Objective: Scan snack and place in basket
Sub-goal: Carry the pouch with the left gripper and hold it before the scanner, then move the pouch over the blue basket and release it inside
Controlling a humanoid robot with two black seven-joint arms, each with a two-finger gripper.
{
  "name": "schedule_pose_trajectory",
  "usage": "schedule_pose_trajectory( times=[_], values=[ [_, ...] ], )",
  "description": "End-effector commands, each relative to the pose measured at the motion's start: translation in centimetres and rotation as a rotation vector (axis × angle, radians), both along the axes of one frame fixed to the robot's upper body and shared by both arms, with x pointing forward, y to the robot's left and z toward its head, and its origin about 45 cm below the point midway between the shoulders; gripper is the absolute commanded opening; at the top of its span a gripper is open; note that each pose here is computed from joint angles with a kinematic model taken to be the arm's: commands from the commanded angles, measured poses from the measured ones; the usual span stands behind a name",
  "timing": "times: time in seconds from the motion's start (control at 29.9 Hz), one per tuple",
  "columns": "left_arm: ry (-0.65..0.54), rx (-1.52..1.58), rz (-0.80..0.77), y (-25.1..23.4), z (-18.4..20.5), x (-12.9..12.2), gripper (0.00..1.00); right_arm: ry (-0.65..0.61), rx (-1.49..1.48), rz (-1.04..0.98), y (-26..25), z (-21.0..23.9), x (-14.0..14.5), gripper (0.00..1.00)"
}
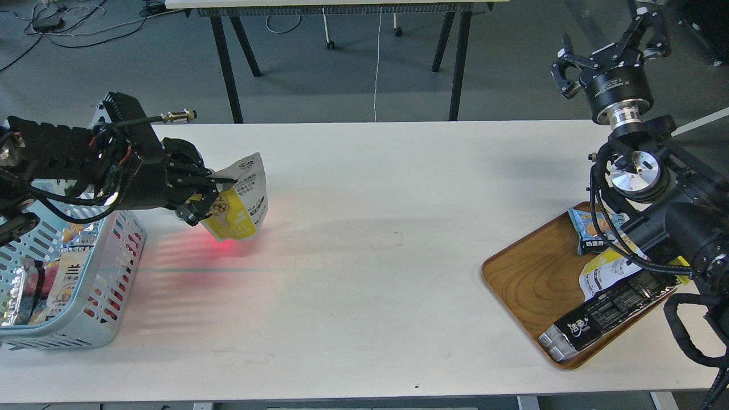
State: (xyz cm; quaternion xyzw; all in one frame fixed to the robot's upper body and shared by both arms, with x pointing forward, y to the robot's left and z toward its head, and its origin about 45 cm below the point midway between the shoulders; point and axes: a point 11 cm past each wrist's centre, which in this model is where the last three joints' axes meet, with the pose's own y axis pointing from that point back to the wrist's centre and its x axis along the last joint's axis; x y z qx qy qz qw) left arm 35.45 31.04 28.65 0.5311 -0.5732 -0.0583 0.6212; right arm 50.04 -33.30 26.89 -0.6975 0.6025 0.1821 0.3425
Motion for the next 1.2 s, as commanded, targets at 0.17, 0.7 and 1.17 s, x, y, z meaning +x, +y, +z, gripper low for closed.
schedule_pose_trajectory(
  times=[0.17, 0.7, 1.17],
  values=[
    [0.009, 0.002, 0.030, 0.7, -0.6, 0.5, 0.01, 0.001, 0.001, -0.001, 0.0, -0.1, 0.0, 0.99],
    [-0.027, -0.071, 0.055, 1.4, 2.9, 0.2, 0.01, 0.002, 0.000, -0.001, 0.0, -0.1, 0.0, 0.99],
    [-0.089, 0.028, 0.244, 11.2, 9.8, -4.3, 0.01, 0.002, 0.000, -0.002, -0.1, -0.2, -0.1, 0.99]
  ],
)
